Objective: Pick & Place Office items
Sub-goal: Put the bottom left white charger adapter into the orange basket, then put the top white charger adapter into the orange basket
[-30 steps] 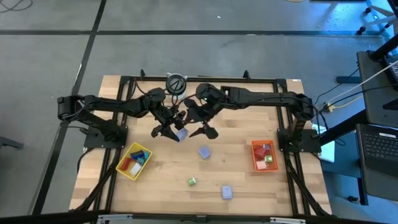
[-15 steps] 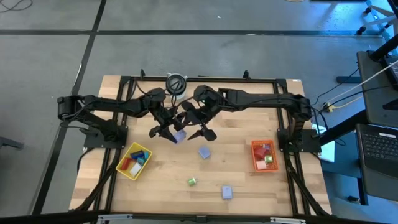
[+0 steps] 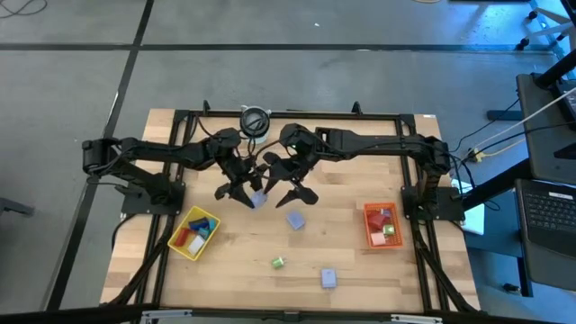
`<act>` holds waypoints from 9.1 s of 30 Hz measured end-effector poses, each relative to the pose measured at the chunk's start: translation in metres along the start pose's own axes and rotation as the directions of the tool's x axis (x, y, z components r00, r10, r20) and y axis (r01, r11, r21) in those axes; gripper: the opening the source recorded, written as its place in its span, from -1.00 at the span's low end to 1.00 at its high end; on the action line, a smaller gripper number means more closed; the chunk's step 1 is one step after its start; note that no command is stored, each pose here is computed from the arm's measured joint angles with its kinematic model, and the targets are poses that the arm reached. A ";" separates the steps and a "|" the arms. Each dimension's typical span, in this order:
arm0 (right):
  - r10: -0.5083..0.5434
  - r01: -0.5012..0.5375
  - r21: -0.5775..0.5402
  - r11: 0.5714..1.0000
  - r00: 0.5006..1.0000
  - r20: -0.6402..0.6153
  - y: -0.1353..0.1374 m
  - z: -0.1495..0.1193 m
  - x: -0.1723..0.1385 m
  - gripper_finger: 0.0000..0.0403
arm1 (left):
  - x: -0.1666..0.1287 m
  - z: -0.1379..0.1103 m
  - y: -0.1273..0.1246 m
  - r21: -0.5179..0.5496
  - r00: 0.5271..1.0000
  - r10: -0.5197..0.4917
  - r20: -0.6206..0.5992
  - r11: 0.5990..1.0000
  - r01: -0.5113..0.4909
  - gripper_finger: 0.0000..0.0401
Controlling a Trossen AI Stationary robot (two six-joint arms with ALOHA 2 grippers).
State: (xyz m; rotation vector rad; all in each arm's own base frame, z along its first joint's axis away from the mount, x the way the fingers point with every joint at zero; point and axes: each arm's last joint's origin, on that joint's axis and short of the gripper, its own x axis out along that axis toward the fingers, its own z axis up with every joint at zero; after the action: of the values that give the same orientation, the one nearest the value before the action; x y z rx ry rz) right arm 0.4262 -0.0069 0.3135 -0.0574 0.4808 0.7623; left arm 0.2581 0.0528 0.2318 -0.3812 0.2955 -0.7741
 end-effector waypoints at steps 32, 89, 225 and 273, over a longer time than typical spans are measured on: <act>-0.917 0.812 -0.425 0.400 0.349 -0.195 0.036 0.042 -0.051 0.20 | -0.087 0.022 -0.050 -0.052 0.393 0.390 0.833 0.762 -0.646 0.03; -0.957 0.846 -0.532 0.047 0.191 0.220 -0.009 0.053 0.012 -0.40 | -0.089 0.020 -0.049 -0.069 0.529 0.297 0.795 0.910 -0.408 0.04; -0.649 0.937 0.329 -0.117 0.178 -0.739 0.261 -0.112 -0.035 0.29 | -0.100 0.013 -0.079 0.139 0.799 0.204 0.565 0.931 -0.336 0.00; -0.337 0.770 0.593 0.237 0.638 -0.693 0.076 -0.108 0.096 0.50 | -0.118 0.000 -0.091 0.077 0.811 0.321 0.488 0.910 -0.406 0.00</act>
State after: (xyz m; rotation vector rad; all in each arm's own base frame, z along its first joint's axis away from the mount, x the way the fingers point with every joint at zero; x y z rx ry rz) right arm 0.3914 0.0871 0.1849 0.5658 1.1765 -0.3734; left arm 0.1217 0.0790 0.2858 -0.3160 -0.1574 -0.3036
